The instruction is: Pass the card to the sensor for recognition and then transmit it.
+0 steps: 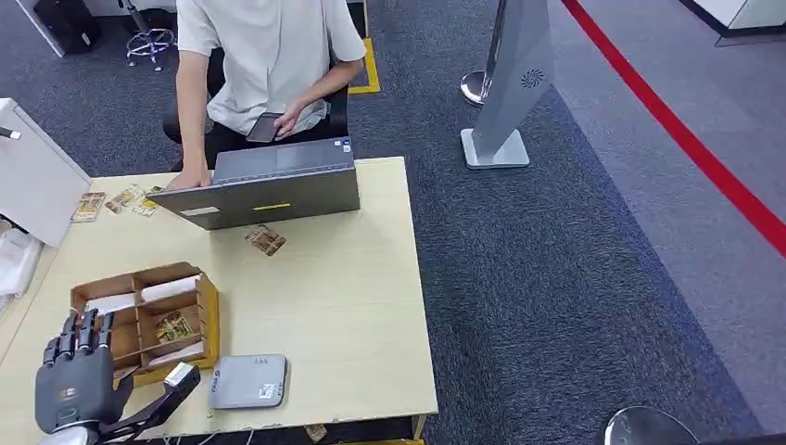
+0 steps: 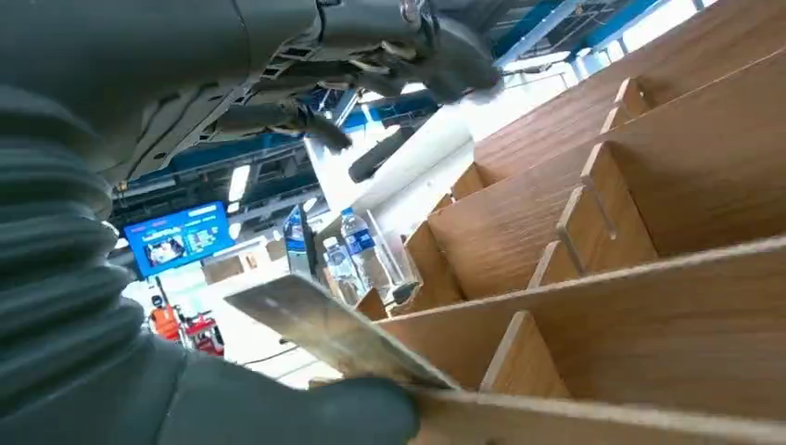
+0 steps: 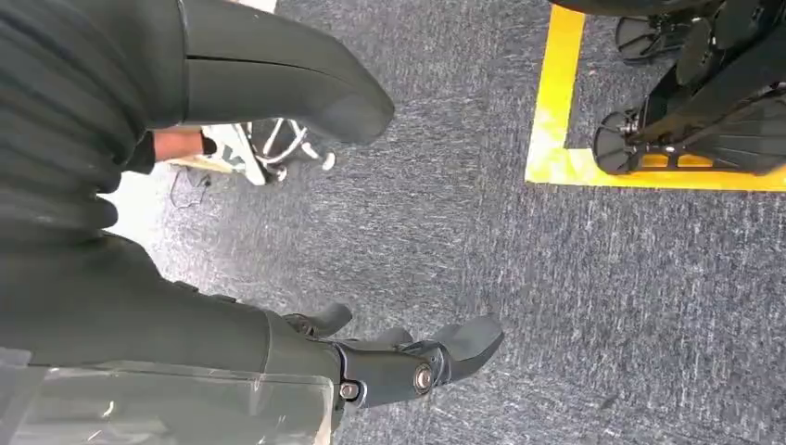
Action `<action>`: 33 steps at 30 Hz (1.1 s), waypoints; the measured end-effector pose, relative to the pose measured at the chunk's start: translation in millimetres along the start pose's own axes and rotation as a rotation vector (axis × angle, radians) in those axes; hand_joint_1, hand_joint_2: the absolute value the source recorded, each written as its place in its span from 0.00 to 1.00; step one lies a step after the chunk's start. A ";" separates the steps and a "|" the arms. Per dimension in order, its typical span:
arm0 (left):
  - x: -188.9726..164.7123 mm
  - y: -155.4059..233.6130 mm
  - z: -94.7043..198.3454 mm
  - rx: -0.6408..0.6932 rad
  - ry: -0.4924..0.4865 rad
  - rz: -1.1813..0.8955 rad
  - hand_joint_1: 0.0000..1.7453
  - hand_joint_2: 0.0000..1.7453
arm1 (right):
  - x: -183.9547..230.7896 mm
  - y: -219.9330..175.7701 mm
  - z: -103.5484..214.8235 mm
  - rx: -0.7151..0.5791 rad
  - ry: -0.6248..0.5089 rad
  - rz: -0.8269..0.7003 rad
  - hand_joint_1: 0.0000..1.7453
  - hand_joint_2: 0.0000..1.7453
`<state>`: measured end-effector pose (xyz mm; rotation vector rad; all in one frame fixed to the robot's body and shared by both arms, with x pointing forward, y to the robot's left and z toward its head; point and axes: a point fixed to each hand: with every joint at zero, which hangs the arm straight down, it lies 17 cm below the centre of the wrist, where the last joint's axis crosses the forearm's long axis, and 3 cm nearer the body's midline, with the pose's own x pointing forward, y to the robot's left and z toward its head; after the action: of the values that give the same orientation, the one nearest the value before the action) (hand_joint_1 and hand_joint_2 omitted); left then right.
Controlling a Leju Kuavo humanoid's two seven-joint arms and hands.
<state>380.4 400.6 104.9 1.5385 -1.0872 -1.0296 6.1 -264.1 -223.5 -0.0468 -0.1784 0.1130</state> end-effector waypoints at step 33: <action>2.8 -7.8 4.1 -0.044 -0.021 -0.006 1.00 1.00 | -1.8 -3.3 0.0 -0.013 0.008 0.037 0.00 1.00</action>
<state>378.4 398.2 96.2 1.4999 -1.0684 -1.0694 4.7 -267.5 -223.6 -0.0633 -0.1701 0.1483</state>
